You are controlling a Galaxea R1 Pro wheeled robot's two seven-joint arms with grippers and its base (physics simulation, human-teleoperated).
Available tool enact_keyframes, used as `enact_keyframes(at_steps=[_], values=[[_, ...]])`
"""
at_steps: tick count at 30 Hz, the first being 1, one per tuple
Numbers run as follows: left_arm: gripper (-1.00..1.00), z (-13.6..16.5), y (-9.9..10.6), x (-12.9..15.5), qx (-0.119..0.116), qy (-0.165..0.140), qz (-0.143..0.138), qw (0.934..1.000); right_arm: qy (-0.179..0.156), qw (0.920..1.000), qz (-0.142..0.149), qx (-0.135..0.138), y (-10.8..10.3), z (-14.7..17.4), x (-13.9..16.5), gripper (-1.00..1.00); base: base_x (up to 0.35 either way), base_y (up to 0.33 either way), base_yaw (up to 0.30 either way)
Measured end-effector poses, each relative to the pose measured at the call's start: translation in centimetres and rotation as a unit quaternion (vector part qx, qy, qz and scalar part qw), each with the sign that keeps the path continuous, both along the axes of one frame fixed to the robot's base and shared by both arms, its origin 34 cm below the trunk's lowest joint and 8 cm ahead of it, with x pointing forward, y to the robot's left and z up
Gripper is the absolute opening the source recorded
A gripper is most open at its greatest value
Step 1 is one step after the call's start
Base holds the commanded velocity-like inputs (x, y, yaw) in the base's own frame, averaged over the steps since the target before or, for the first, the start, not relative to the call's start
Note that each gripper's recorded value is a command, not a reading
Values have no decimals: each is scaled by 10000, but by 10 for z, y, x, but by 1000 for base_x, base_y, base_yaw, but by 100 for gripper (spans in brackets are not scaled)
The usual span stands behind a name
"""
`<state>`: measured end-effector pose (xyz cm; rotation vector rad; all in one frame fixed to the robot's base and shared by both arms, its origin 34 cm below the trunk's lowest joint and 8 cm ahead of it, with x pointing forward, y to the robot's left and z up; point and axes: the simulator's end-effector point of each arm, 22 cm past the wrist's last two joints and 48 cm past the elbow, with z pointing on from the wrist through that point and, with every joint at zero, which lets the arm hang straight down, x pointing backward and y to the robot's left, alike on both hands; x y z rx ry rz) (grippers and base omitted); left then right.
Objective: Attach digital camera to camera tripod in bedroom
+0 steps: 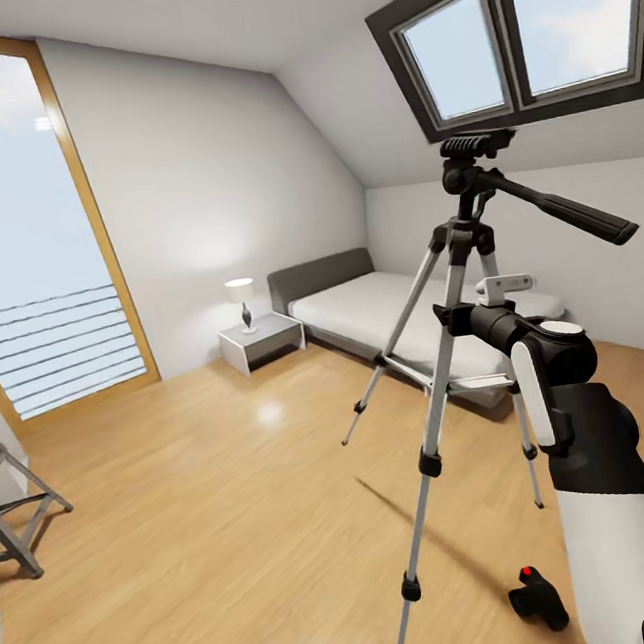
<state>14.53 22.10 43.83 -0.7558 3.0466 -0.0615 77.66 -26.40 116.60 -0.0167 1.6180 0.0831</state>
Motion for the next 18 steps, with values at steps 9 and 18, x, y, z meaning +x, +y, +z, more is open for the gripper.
enact_keyframes(at_steps=[9, 18], values=[[100, 0, 0, 0, 0, -1, 1, 10000, 7, 10000, 51, -56, 6, -1, 0, -100, 109, 334, 0], [100, 0, 0, 0, 1, -1, 1, 10000, 13, 9999, 52, -143, 13, -1, 1, -100, 104, 336, 0]])
